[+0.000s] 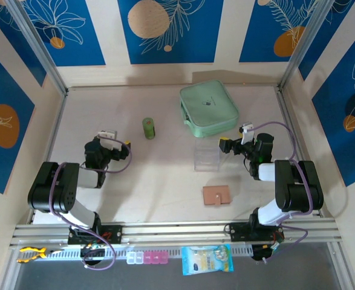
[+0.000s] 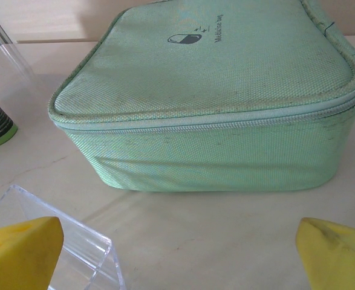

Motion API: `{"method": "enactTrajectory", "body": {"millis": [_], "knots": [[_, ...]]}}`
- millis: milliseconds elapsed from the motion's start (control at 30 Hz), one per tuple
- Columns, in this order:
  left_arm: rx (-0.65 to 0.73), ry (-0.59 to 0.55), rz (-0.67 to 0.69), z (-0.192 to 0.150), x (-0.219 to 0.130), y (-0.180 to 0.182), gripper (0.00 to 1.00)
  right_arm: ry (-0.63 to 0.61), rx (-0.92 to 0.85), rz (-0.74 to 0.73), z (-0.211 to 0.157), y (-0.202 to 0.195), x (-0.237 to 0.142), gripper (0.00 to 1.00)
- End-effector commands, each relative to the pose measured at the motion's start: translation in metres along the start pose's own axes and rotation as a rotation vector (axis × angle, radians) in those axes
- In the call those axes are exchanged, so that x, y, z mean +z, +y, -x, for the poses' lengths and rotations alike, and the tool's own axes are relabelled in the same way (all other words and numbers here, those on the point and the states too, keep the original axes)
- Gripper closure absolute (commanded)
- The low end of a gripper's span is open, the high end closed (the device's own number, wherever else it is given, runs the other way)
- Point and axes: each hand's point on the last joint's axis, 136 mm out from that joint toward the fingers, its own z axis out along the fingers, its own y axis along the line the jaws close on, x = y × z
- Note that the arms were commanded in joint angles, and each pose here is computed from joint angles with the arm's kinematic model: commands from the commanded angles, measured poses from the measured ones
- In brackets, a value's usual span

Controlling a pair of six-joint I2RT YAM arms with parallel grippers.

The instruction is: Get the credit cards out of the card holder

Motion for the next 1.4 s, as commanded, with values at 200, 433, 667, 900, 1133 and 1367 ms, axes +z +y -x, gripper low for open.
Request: {"method": "enactTrajectory", "body": {"millis": [200, 433, 667, 900, 1133, 1367], "knots": [[-0.005, -0.014, 0.003, 0.007, 0.002, 0.004, 0.00, -0.007, 0.013, -0.069, 0.001, -0.012, -0.001, 0.01], [-0.048, 0.017, 0.125, 0.005, 0.004, 0.026, 0.00, 0.001, 0.002, -0.107, 0.001, -0.014, 0.001, 0.01], [-0.046, 0.023, 0.153, 0.026, -0.009, 0.030, 0.00, 0.019, -0.026, -0.153, 0.022, -0.005, -0.007, 0.01], [-0.168, 0.062, 0.309, 0.056, -0.043, 0.053, 0.00, 0.141, -0.009, -0.135, 0.031, 0.025, -0.022, 0.00], [-0.411, 0.111, 0.233, 0.077, -0.079, 0.033, 0.00, 0.313, 0.171, -0.071, 0.015, 0.076, -0.053, 0.08], [-0.473, 0.250, 0.063, 0.088, -0.115, -0.004, 0.00, 0.489, 0.356, -0.053, -0.014, 0.126, -0.089, 0.16]]}}
